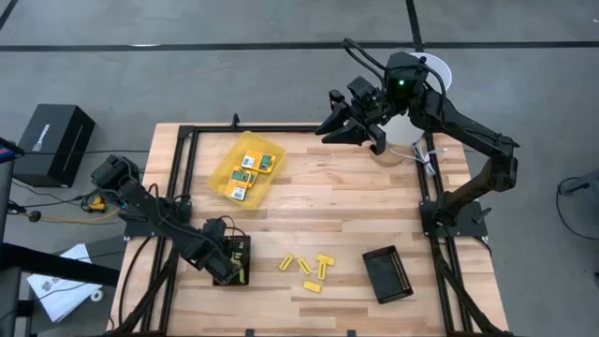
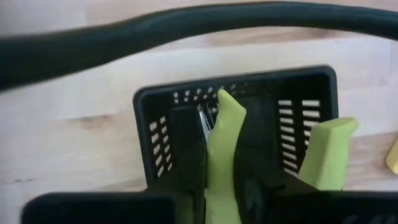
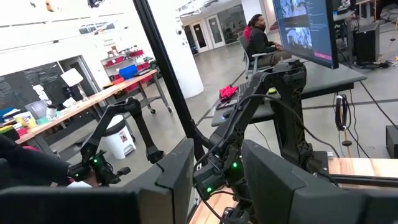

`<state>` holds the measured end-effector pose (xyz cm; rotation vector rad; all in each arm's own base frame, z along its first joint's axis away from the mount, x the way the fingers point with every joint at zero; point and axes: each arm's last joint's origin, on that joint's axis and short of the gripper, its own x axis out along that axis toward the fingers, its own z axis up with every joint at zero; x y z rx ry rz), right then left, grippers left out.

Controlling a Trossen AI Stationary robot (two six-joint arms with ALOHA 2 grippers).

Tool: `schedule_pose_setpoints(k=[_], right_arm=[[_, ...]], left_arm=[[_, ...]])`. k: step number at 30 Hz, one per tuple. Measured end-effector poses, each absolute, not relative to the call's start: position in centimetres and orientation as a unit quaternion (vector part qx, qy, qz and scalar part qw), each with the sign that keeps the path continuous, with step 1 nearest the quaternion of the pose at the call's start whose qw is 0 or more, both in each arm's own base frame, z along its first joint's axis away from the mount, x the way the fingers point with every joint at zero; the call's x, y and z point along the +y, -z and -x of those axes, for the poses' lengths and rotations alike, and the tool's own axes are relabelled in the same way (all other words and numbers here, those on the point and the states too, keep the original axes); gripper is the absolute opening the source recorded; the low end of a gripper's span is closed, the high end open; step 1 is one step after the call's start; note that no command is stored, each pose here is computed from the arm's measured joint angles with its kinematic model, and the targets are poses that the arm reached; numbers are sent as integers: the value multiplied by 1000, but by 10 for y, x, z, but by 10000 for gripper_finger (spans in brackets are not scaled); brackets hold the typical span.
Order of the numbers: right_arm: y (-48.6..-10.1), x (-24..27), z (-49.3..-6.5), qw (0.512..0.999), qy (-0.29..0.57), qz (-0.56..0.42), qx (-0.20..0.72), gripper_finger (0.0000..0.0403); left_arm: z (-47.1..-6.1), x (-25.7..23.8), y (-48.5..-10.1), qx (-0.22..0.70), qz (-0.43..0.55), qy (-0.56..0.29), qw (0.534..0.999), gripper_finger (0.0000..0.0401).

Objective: Pick & Place School Supplies
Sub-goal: Put the green hole puncher into the left black bin, then put the yellow eraser into the right black bin

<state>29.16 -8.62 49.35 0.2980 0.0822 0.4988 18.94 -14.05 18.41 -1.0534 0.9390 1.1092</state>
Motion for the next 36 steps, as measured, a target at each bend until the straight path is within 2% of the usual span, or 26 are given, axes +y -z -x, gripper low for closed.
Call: schedule_pose_setpoints(k=[4, 8, 13, 19, 27, 31, 36], right_arm=[[-494, -86, -292, 957, -246, -147, 40, 129], [-494, -86, -292, 957, -246, -146, 40, 129], [-494, -86, -292, 957, -246, -146, 40, 129], [-499, -86, -292, 958, -250, -141, 19, 129], [-515, -75, -292, 953, -277, -108, -49, 129], [-521, -67, -293, 953, -277, -94, -83, 129], [-523, -53, -298, 957, -251, -104, -100, 129]], left_arm=[[-187, -145, -184, 412, 459, -473, 629, 112], [-186, -147, -184, 414, 459, -468, 631, 145], [-187, -148, -184, 409, 459, -464, 637, 161], [-194, -147, -186, 368, 467, -450, 666, 159], [-210, -140, -207, 189, 431, -392, 790, 148], [-206, -128, -244, 104, 385, -351, 847, 141], [-194, -107, -297, 56, 318, -291, 901, 134]])
